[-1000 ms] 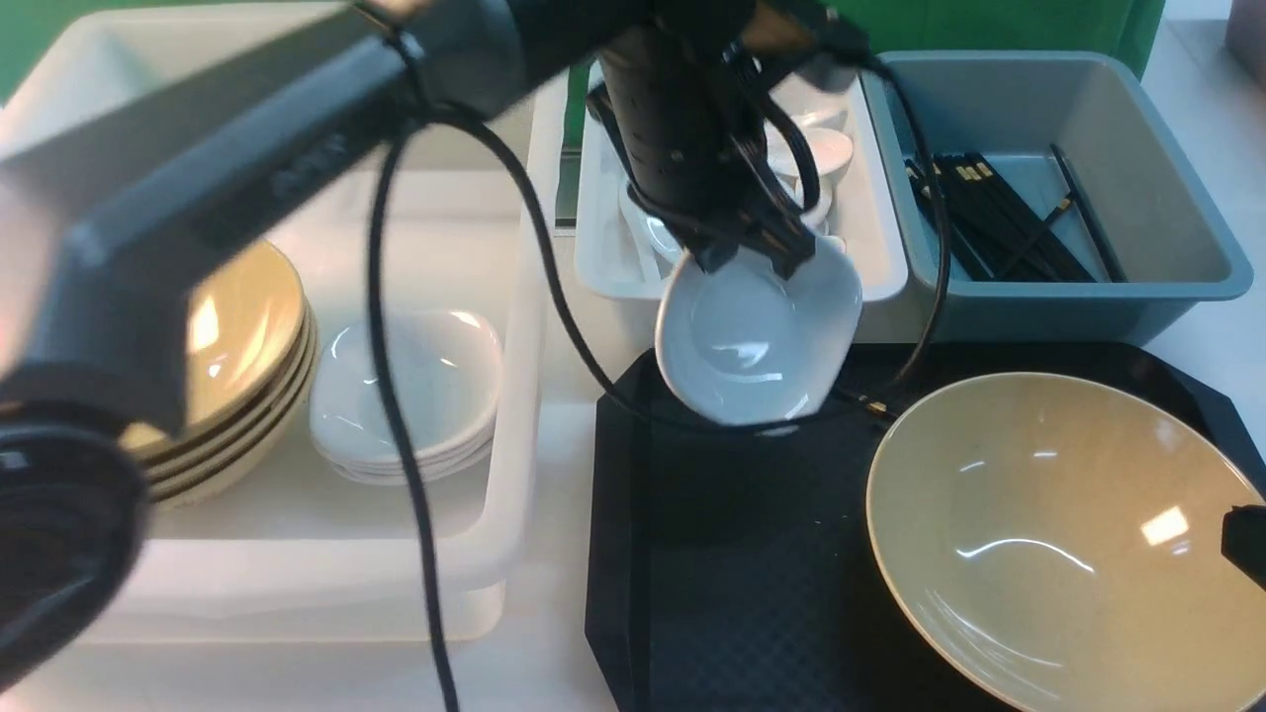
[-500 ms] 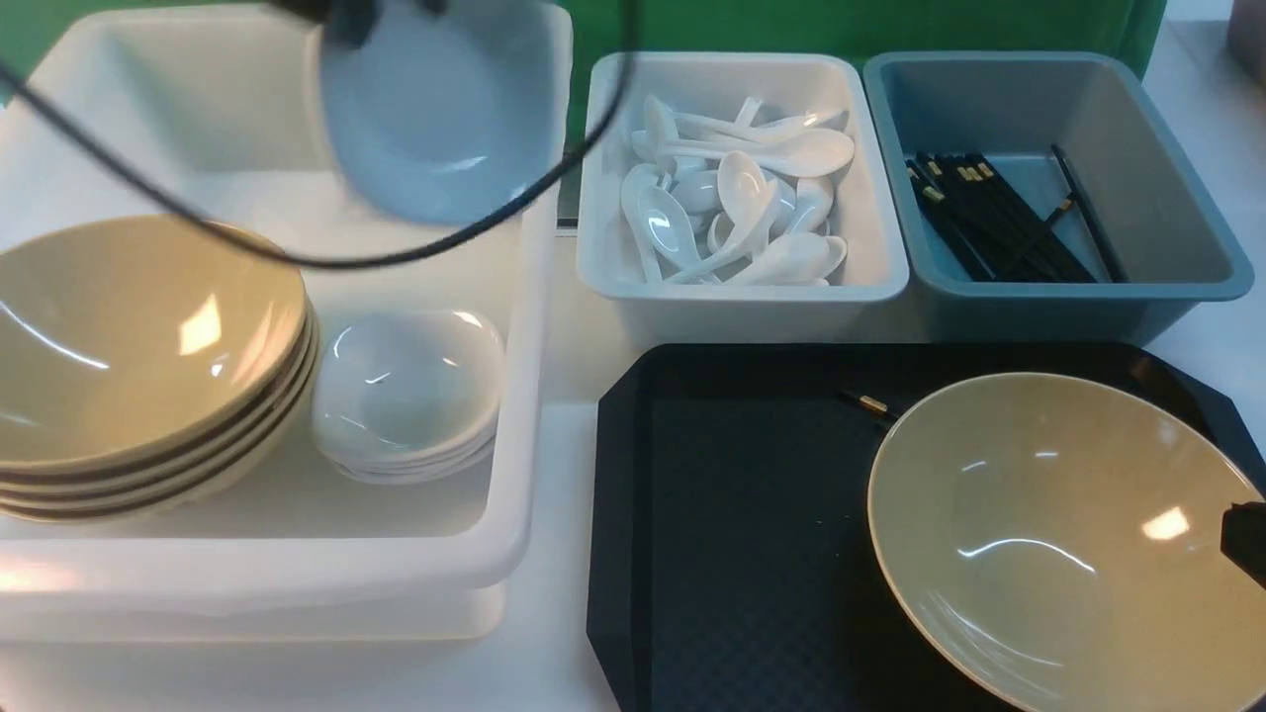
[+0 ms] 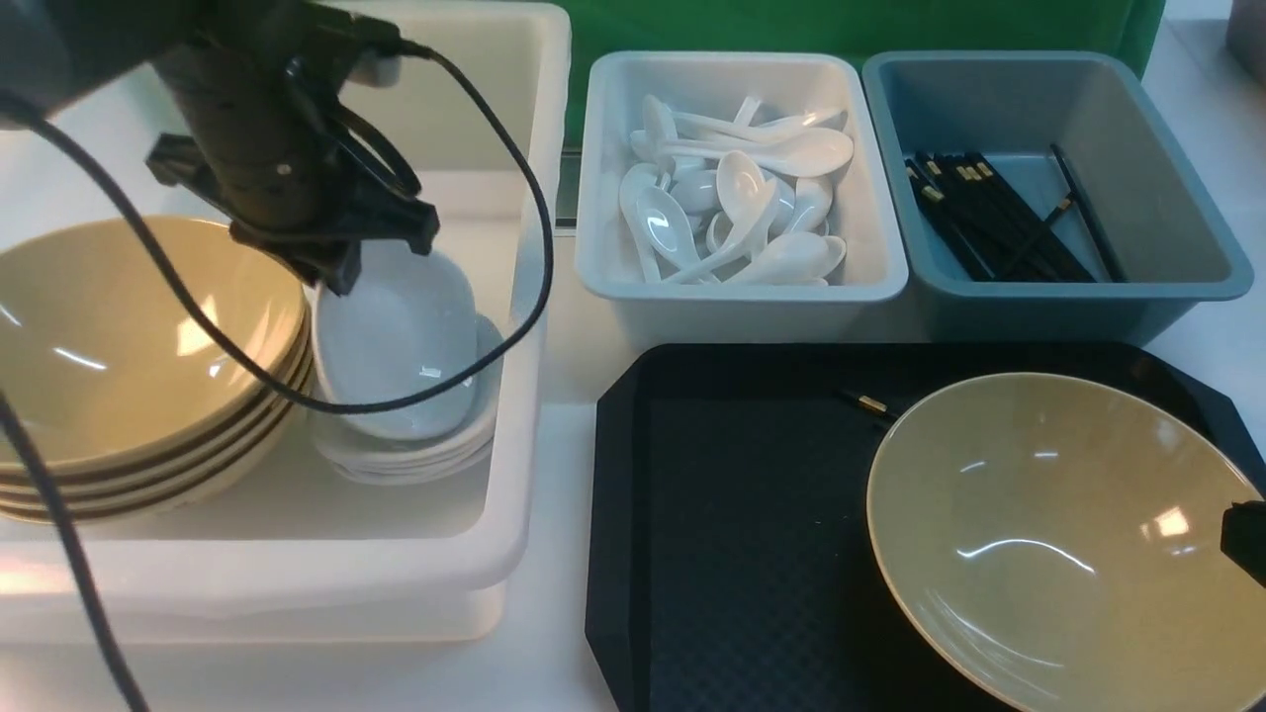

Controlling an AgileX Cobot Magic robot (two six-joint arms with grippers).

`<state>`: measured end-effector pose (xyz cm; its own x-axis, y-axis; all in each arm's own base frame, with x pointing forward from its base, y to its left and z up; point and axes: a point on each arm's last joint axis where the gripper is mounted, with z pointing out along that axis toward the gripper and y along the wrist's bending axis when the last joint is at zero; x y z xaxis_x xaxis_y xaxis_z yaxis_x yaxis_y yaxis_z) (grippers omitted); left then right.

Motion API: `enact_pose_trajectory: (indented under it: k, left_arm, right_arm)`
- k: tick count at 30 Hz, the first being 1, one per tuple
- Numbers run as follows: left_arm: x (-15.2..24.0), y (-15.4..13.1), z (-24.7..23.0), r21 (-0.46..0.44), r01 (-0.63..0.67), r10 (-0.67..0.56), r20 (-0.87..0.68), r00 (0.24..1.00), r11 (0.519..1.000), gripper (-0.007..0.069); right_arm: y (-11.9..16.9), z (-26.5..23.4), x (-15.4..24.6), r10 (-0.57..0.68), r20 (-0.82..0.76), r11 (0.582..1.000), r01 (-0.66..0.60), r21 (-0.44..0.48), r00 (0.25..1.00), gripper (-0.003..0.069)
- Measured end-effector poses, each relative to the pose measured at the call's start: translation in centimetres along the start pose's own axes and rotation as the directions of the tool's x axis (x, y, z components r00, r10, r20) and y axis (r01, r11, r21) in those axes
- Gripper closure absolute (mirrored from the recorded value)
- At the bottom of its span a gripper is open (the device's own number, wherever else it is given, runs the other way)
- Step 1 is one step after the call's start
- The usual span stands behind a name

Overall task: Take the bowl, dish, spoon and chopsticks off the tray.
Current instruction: Use the left arm to put the plate into the large storage box on the left

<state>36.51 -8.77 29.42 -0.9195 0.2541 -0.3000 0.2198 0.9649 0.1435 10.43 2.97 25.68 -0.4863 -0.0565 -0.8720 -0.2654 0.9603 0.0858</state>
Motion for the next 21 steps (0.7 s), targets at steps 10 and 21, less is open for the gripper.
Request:
enact_pose_trajectory:
  k: [10, 21]
  left_arm:
    - [-0.1, 0.1, -0.7, 0.004, -0.013, 0.013, 0.038, 0.999, 1.000, 0.0265]
    - [-0.5, 0.8, -5.0, -0.017, -0.020, 0.024, 0.269, 0.963, 1.000, 0.0554]
  right_arm:
    - [-0.1, 0.1, 0.1, 0.001, 0.004, 1.000, -0.001, 0.004, 1.000, 0.0579]
    - [-0.3, 0.5, 0.8, 0.005, 0.017, 1.000, -0.006, 0.017, 1.000, 0.0561]
